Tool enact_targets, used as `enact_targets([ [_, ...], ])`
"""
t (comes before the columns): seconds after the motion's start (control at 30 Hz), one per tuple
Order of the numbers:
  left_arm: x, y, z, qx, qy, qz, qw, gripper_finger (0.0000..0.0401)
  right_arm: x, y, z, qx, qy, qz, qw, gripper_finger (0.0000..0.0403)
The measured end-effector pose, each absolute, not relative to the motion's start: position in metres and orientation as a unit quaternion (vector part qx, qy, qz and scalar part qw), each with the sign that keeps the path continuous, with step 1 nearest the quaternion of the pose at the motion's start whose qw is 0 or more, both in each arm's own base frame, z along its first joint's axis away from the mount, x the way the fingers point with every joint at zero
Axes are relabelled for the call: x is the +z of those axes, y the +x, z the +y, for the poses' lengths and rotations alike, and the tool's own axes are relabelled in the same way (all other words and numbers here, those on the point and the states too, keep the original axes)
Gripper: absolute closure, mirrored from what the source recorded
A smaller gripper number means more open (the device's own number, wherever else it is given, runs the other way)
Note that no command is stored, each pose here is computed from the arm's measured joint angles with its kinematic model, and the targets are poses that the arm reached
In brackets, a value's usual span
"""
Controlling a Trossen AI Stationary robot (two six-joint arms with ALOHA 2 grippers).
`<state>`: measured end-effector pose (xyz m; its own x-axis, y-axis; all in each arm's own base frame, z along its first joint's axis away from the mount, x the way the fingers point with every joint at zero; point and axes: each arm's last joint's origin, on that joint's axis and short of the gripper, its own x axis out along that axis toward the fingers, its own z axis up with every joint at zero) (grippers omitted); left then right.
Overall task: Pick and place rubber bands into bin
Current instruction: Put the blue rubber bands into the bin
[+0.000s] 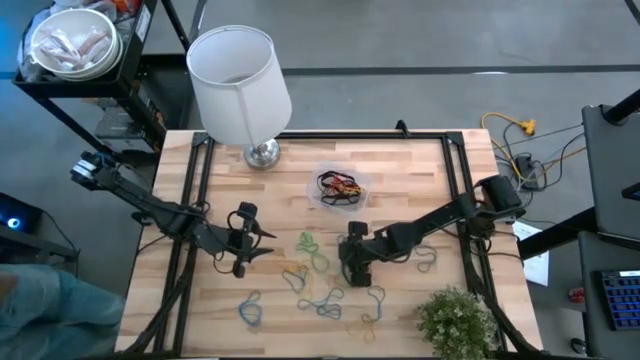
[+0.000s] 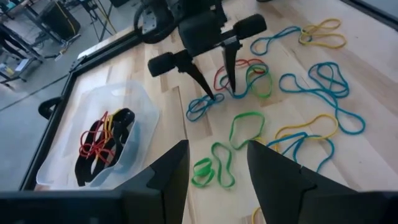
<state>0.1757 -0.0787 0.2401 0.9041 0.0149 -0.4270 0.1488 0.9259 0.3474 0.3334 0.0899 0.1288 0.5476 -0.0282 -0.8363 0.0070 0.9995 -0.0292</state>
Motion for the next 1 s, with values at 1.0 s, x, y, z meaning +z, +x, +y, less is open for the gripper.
enact_targets([
  [1.0,0.2397,0.1759,-0.0788,-0.035,0.189,0.217,0.957,0.0254,0.1238,0.3343,0.0818,-0.016,-0.031,0.512,0.858,0.0366],
])
